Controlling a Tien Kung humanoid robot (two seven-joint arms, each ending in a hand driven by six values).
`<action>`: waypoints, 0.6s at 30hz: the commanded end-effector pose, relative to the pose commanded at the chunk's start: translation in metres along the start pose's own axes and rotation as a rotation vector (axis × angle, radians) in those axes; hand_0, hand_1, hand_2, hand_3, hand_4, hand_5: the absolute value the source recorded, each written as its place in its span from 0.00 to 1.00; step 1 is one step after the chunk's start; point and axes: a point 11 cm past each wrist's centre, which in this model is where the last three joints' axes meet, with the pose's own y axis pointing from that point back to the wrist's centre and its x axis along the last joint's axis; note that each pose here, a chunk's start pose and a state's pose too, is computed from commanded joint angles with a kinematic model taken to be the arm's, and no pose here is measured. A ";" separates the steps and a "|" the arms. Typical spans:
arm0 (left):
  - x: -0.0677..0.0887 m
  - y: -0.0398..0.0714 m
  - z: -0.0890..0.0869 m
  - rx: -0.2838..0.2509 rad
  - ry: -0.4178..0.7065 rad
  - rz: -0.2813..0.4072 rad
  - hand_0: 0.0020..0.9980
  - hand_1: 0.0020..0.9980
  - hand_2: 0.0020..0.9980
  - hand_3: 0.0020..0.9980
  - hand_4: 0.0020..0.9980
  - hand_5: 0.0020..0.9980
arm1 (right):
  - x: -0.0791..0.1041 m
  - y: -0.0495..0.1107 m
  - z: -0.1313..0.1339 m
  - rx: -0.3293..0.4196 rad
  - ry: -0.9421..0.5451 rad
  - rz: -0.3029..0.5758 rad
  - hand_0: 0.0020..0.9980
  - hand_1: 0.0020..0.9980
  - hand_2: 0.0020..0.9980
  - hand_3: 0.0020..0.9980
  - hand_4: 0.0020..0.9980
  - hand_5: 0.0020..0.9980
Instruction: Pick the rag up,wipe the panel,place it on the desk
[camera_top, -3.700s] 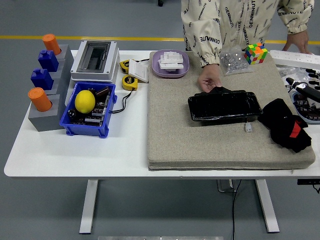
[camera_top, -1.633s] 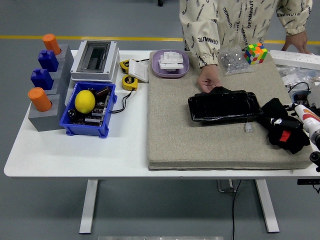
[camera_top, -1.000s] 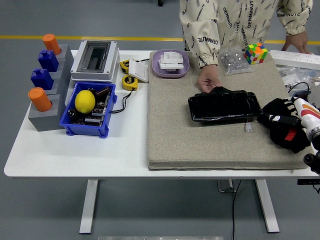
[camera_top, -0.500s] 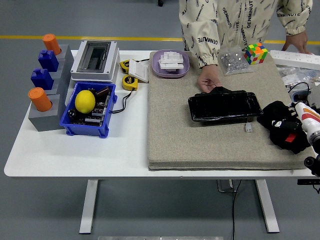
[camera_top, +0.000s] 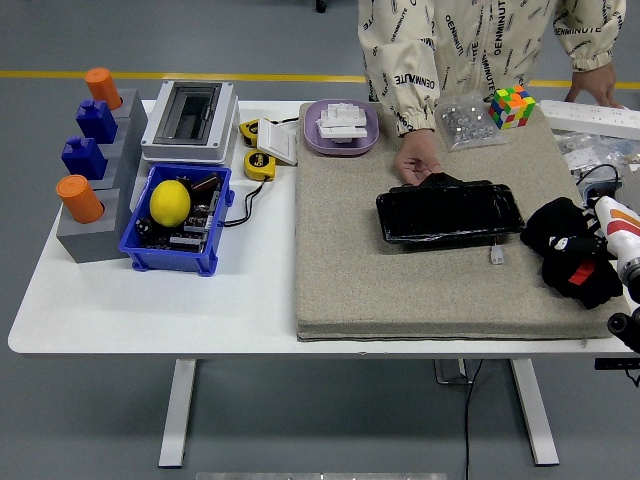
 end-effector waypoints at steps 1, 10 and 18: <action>0.000 0.000 0.000 0.000 0.000 0.000 0.61 0.64 0.66 0.56 0.63 0.44 | 0.000 0.000 0.000 0.000 0.001 0.000 0.25 0.40 0.43 0.44 1.00 0.10; 0.000 0.000 0.001 -0.002 0.001 -0.001 0.61 0.64 0.66 0.56 0.63 0.44 | 0.003 -0.001 0.000 -0.002 0.006 0.008 0.24 0.38 0.42 0.43 1.00 0.10; 0.000 0.000 0.001 -0.003 0.003 0.000 0.61 0.64 0.66 0.56 0.63 0.44 | 0.010 -0.002 -0.001 -0.004 0.001 0.028 0.22 0.37 0.42 0.43 0.98 0.05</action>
